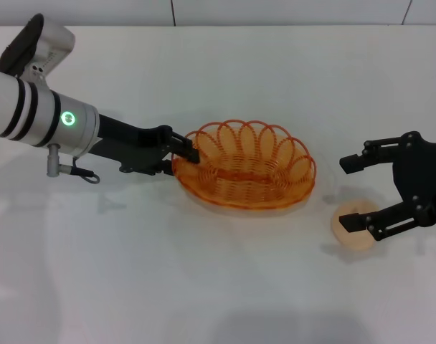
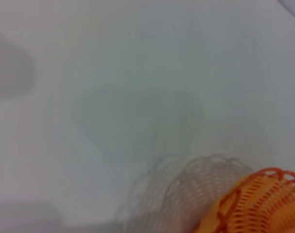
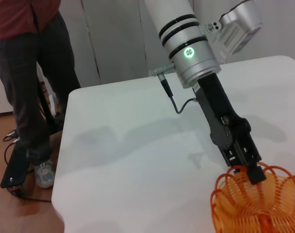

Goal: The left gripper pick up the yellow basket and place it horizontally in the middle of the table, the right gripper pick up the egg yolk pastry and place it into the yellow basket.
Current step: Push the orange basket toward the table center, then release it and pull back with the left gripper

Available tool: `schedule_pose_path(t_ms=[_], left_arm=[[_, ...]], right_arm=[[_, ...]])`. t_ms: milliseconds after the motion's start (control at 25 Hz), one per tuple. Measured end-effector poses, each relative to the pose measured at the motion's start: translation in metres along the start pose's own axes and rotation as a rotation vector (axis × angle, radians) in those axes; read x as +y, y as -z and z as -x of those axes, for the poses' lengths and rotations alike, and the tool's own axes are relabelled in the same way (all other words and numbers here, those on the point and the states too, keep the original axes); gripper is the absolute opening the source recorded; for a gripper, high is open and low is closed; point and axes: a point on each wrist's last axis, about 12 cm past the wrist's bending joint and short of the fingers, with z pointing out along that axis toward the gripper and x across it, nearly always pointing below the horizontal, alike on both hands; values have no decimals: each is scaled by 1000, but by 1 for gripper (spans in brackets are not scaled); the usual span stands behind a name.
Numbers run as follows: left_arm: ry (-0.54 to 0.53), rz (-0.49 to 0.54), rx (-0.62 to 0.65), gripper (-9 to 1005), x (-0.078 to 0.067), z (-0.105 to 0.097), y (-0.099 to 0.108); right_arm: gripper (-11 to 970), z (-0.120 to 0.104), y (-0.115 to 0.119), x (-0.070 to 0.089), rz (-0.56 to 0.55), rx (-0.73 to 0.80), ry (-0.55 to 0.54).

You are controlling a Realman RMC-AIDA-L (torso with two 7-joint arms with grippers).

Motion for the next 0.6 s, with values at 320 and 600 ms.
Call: schedule_pose_path(t_ms=[320, 600], left_arm=[[-28, -44, -30, 612, 5, 0, 12], [-89, -63, -161, 887, 15, 9, 46]], right_arm=[[859, 0, 0, 0, 0, -1, -1], [847, -1, -1, 0, 0, -4, -6]])
